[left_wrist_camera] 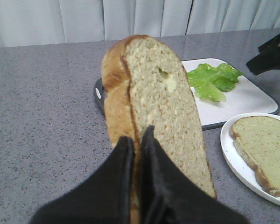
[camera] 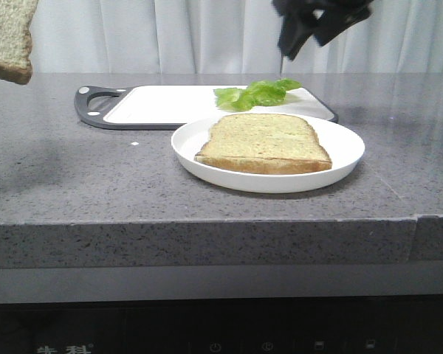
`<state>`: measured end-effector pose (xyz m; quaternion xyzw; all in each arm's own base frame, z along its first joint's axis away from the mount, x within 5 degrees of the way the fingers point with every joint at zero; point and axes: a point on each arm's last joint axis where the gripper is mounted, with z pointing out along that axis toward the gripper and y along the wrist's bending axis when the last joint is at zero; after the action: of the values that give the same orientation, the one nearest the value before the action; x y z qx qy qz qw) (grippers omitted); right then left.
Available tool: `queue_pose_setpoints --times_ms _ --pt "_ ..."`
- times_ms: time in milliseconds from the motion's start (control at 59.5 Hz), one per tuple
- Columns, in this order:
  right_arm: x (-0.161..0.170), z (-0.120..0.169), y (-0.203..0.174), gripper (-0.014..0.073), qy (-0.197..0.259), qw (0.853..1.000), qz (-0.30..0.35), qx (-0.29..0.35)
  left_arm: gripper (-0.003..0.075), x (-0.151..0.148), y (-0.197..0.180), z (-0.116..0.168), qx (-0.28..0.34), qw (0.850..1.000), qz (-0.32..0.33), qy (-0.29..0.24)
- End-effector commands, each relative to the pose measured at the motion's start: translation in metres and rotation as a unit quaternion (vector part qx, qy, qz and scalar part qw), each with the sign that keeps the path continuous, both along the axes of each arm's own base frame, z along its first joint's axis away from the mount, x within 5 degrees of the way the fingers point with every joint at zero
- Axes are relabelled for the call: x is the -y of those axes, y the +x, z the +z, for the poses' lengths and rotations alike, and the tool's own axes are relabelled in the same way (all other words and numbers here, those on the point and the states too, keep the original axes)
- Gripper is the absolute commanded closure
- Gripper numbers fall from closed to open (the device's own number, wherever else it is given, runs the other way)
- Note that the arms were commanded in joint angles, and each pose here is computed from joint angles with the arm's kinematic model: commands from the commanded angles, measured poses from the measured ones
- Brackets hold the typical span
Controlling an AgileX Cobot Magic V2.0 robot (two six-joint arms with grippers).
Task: Left arm grabs bread, right arm adds lettuce
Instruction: 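Reach the right gripper to the lettuce leaf on the cutting board and grasp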
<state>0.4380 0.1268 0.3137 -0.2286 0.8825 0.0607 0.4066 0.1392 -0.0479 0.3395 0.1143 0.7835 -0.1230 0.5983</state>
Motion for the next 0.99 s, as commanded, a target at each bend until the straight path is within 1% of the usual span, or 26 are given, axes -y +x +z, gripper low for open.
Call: queue_pose_setpoints --times_ms 0,168,303,370,387,437,555,706,723,807,858,975 --pt "-0.003 0.026 0.012 0.0118 0.004 0.999 0.006 0.04 0.0741 -0.001 0.001 0.017 0.048 0.998 0.008 -0.025" --pt "-0.011 0.014 0.034 0.0121 0.001 1.0 0.013 0.019 0.0741 -0.001 0.001 0.017 0.048 0.998 0.008 -0.025" --pt "-0.014 0.005 0.045 0.0122 0.003 1.0 0.014 0.016 0.0741 -0.001 0.001 0.017 0.046 0.999 0.008 -0.024" --pt "-0.015 0.002 0.048 0.0143 0.002 1.0 0.014 0.014 0.0741 -0.001 0.001 0.017 0.046 0.999 0.008 -0.024" --pt "-0.015 0.001 0.049 0.0153 0.002 1.0 0.014 0.013 0.0741 -0.001 0.001 0.016 0.046 0.999 0.008 -0.024" --pt "-0.015 0.001 0.049 0.0221 0.002 1.0 0.014 0.013 0.0741 -0.001 0.001 0.016 0.046 0.999 0.008 -0.024" --pt "-0.015 0.001 0.049 0.0403 0.002 1.0 0.014 0.013 0.0741 -0.001 0.001 0.016 0.046 0.999 0.008 -0.024" --pt "-0.015 0.001 0.049 0.0536 0.003 1.0 0.014 0.012 0.0741 -0.001 0.001 0.016 0.046 0.999 0.008 -0.024" --pt "-0.015 0.001 0.049 0.0571 0.002 1.0 0.014 0.012 0.0741 -0.001 0.001 0.016 0.046 0.999 0.008 -0.024" --pt "-0.015 0.002 0.048 0.0674 0.003 1.0 0.015 0.01 0.0741 -0.001 0.001 0.016 0.046 0.999 0.008 -0.024" --pt "-0.015 0.007 0.046 0.0655 0.009 1.0 0.016 0.01 0.0741 -0.001 0.001 0.016 0.046 0.999 0.008 -0.024" --pt "-0.016 0.025 0.037 0.0656 0.039 0.999 0.018 0.019 0.0741 -0.001 0.001 0.016 0.044 0.999 0.008 -0.028"
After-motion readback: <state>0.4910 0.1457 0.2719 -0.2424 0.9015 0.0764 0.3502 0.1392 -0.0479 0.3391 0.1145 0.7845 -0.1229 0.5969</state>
